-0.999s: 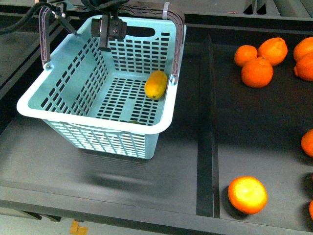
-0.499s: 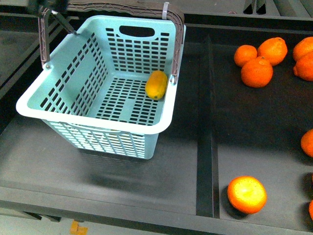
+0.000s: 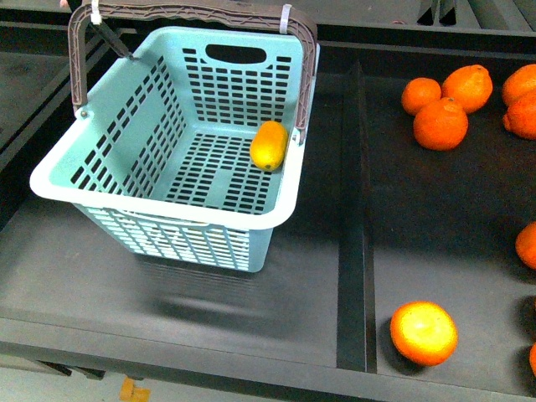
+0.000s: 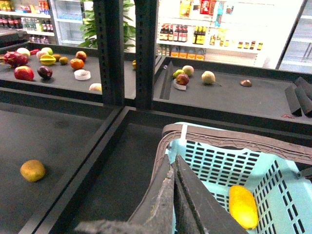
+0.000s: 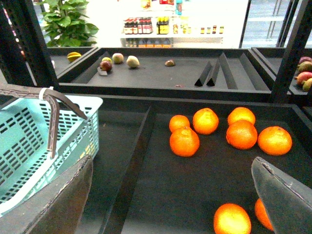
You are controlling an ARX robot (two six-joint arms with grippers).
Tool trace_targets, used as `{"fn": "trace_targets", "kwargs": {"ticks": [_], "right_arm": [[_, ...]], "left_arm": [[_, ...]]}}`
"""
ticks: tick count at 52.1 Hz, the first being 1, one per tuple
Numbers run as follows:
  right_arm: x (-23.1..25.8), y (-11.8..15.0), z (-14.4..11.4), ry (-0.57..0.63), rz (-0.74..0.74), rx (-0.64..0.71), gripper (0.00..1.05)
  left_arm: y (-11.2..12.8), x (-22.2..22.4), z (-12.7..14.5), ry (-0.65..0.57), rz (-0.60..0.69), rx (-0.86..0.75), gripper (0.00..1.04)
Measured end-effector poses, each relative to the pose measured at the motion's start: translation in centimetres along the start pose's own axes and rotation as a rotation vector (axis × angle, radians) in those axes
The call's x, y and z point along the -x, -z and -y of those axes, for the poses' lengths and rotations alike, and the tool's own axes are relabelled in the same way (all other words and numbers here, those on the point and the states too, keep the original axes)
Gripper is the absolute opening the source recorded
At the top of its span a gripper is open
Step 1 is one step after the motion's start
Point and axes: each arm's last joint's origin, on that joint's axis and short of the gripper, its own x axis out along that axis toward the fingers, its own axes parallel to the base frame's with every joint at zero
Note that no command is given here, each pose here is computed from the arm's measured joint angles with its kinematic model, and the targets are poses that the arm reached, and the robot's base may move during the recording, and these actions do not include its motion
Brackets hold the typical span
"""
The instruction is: Pick mango and avocado into basket
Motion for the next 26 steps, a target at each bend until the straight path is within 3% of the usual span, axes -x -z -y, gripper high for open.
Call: {"fn": "trace_targets", "kwargs": {"ticks": [26], "right_arm": [[0.0,0.0,0.0,0.0,0.0,0.0,0.96]], "left_arm": [[1.8,7.8,-3.1,-0.002,0.0,-0.009,0.02]]}}
